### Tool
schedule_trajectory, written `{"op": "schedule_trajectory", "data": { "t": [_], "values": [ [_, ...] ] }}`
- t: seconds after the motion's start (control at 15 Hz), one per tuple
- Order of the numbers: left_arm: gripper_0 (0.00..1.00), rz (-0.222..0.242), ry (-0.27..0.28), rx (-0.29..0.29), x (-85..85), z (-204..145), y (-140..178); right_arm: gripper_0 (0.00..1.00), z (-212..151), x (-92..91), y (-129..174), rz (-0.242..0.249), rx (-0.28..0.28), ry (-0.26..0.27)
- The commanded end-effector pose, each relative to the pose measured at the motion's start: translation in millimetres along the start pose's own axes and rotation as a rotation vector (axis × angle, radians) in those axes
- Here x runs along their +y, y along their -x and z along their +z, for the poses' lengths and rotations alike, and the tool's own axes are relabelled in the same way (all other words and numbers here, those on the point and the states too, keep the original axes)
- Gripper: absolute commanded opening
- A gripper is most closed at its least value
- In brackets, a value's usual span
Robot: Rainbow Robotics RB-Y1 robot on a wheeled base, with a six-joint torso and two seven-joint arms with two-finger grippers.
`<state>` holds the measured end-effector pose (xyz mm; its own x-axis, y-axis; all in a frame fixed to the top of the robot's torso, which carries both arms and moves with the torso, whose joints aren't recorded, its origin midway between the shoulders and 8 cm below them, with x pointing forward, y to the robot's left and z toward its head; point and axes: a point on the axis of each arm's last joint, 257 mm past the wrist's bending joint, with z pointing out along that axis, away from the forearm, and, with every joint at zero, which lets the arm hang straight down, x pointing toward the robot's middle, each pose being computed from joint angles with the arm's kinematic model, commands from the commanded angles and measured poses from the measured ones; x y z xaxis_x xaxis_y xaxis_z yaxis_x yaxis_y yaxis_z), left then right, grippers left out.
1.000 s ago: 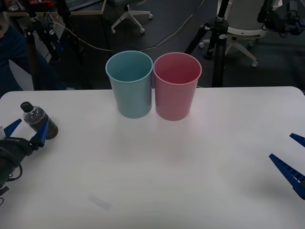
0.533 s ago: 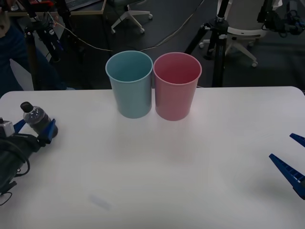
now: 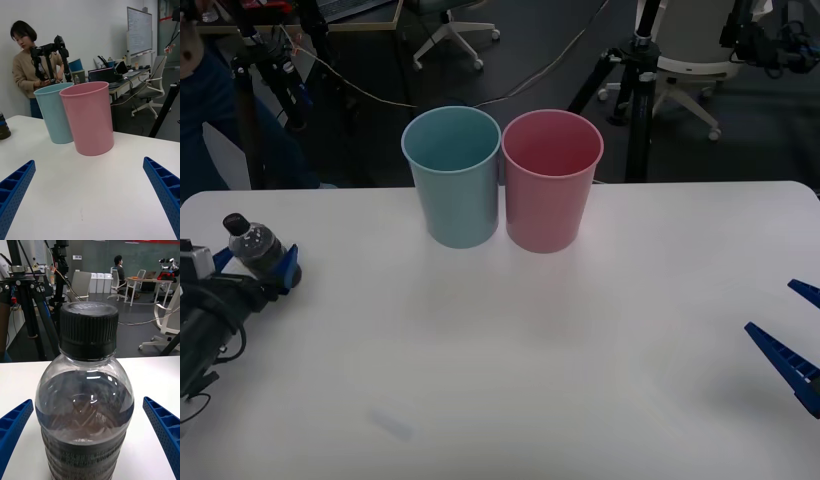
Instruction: Grasp the object on the table and drop it into the matching bin: aluminum can to the light blue bin, PET bottle to the pink bin.
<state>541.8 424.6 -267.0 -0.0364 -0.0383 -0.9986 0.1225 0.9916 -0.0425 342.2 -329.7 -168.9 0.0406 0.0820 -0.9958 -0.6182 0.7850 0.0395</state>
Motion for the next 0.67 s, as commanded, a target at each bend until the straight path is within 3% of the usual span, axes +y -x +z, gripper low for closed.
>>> {"op": "schedule_trajectory", "data": {
  "t": [0.07,0.13,0.2,0.27,0.33,0.67],
  "values": [
    [1.0,0.013,-0.006,0.003,-1.1,3.3,2.2,1.0,0.0,0.0,0.0,0.0,0.0,0.0],
    [0.87,0.011,-0.006,0.003,-1.1,3.3,2.2,1.0,0.0,0.0,0.0,0.0,0.0,0.0],
    [0.41,0.011,-0.006,0.004,-1.2,3.3,2.0,1.0,0.0,0.0,0.0,0.0,0.0,0.0],
    [0.04,0.01,-0.005,0.004,-0.5,3.2,2.6,1.0,0.0,0.0,0.0,0.0,0.0,0.0],
    [0.0,0.005,-0.004,0.004,-0.8,3.3,2.0,1.0,0.0,0.0,0.0,0.0,0.0,0.0],
    [0.0,0.004,-0.017,-0.004,-3.6,3.2,4.4,1.0,0.0,0.0,0.0,0.0,0.0,0.0]
  ]
}}
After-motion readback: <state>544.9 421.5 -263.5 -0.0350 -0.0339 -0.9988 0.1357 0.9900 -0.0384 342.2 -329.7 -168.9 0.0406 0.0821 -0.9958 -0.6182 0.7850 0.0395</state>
